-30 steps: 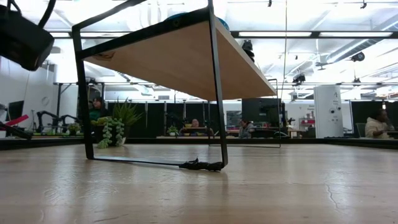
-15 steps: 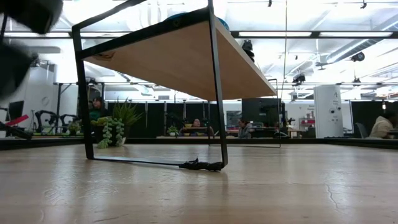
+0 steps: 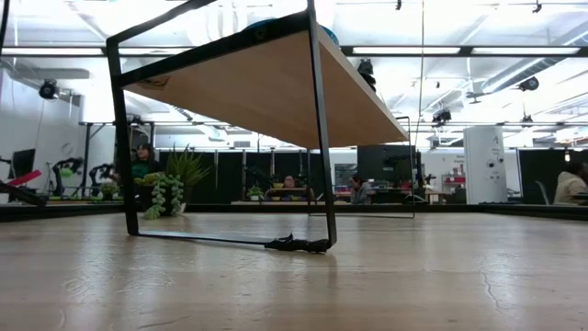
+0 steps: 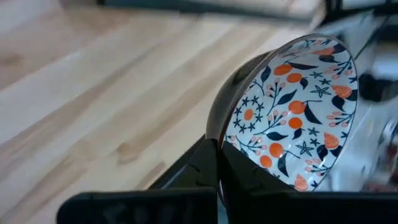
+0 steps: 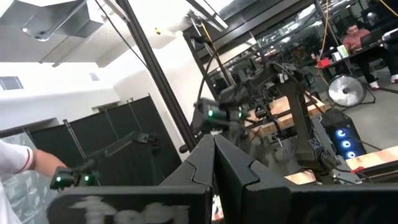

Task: Pick & Place Mini bowls
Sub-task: Stack the white patterned bowl on the white patterned bowl on the shelf, then return to Home Position

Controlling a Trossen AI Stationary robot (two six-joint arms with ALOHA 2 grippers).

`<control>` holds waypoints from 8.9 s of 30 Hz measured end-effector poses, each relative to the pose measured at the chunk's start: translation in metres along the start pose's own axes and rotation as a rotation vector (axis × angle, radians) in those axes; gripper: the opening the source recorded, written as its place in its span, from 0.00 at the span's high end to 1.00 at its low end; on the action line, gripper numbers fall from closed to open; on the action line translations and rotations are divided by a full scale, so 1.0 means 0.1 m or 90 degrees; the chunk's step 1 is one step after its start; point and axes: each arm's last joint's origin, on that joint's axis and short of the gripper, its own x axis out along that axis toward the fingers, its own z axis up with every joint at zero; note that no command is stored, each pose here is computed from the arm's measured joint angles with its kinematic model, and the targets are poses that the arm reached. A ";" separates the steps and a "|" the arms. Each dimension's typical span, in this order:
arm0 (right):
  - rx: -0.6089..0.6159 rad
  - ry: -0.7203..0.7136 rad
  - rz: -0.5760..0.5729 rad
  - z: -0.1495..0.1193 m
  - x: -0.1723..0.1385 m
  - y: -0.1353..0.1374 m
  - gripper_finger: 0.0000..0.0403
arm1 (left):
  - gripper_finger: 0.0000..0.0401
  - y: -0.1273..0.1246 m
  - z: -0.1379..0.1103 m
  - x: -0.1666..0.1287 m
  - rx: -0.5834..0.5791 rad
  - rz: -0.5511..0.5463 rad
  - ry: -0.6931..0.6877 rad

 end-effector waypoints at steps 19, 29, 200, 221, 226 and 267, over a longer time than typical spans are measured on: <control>-0.045 -0.043 0.024 0.12 -0.10 0.10 0.98 | 1.00 -0.27 1.15 -0.70 -0.072 -0.097 -0.200; -0.046 -0.048 0.027 0.13 -0.12 0.11 0.98 | 1.00 -0.12 1.88 -0.86 -0.101 -0.150 -0.244; -0.267 0.087 -0.196 -1.23 -1.17 -0.62 0.98 | 1.00 1.96 0.90 0.04 0.590 -0.309 -0.568; -0.263 0.127 -0.211 -1.46 -1.42 -0.71 0.98 | 1.00 2.15 0.86 0.12 0.605 -0.254 -0.588; -0.261 0.147 -0.218 -1.49 -1.43 -0.73 0.98 | 1.00 2.18 0.87 0.16 0.604 -0.238 -0.572; -0.259 0.153 -0.221 -1.50 -1.43 -0.73 0.98 | 1.00 2.18 0.87 0.17 0.566 -0.248 -0.553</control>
